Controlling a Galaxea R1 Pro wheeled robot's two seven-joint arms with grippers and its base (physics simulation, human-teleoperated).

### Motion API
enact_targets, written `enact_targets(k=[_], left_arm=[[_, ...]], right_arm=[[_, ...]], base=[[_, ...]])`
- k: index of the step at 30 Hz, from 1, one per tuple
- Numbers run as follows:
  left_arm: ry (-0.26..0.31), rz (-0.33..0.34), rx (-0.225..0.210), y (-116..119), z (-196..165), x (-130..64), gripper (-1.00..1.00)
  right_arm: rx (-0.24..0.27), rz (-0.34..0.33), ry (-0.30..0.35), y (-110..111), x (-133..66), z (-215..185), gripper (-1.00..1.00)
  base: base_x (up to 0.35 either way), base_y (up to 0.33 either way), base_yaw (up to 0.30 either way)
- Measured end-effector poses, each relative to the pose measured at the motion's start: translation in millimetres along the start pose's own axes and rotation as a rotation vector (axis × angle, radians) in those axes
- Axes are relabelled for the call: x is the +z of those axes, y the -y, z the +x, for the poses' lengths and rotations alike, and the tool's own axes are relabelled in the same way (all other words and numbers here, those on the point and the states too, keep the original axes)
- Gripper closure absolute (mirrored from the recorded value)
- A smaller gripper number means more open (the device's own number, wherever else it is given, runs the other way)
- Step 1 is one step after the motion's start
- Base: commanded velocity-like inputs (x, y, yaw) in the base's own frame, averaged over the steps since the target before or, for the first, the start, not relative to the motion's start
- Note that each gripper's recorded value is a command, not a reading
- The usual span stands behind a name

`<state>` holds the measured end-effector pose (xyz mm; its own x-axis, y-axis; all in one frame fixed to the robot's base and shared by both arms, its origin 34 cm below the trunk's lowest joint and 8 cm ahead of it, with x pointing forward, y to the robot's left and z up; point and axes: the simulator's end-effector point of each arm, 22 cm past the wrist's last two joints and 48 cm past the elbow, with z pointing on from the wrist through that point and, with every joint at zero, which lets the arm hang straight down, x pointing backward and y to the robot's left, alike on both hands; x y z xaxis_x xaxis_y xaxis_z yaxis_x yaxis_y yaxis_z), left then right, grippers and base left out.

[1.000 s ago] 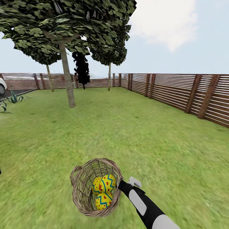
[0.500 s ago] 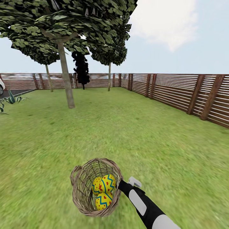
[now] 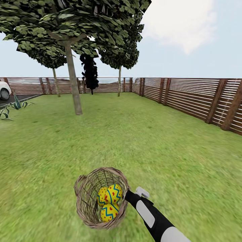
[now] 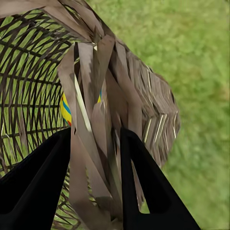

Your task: Take the three Easter eggs out of the wicker basket on the lawn in the garden, then place them on the lawn next to a single tree (choose any tree) so that all three eggs are next to the same tree and none are left in the basket.

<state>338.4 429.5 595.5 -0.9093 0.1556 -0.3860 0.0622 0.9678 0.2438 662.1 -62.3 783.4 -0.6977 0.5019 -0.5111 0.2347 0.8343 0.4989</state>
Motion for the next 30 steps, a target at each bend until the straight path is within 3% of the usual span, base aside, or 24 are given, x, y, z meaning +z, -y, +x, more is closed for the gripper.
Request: enact_targets(k=[30], left_arm=[[-0.002,0.0,-0.001,-0.4,0.8,0.0,-1.0]], right_arm=[[-0.001,0.0,0.0,-0.2,0.0,0.1,1.0]], base=[[0.329,0.0,0.0]])
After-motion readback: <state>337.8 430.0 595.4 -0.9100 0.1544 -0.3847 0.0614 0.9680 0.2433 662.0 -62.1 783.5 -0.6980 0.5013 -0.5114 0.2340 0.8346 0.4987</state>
